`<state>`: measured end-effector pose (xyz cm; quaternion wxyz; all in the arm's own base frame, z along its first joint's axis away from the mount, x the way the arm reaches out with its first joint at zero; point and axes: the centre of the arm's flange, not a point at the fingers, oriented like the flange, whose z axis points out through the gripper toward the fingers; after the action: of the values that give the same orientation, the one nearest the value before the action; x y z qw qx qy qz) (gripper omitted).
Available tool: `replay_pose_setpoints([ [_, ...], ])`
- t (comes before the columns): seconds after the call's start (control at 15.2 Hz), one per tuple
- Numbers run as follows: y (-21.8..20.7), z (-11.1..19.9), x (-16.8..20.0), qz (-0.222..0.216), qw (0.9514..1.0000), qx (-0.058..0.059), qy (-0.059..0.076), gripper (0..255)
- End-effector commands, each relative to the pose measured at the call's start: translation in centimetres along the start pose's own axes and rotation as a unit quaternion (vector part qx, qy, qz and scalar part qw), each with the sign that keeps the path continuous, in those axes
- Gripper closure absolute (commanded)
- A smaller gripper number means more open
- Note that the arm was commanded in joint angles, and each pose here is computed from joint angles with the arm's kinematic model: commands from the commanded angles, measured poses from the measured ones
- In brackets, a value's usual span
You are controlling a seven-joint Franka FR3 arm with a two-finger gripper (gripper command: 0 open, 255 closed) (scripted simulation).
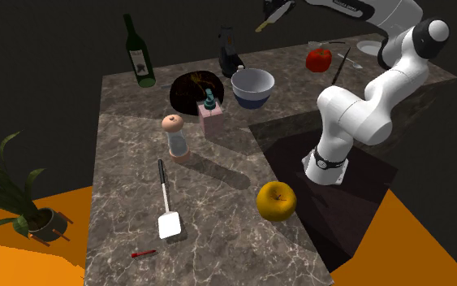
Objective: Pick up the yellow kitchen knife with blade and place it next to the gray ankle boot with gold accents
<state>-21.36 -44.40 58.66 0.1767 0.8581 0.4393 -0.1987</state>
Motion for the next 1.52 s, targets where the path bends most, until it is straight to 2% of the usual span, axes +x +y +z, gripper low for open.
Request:
replay_pose_setpoints([
  [0.0, -1.7, 1.1, -2.0, -0.001, 1.0, 0.0, 0.0, 255],
  [0.53, -7.2, 5.0, -10.1, -0.001, 1.0, 0.0, 0.0, 255],
  [1.45, -8.2, 11.3, -6.5, -0.001, 1.0, 0.0, 0.0, 255],
])
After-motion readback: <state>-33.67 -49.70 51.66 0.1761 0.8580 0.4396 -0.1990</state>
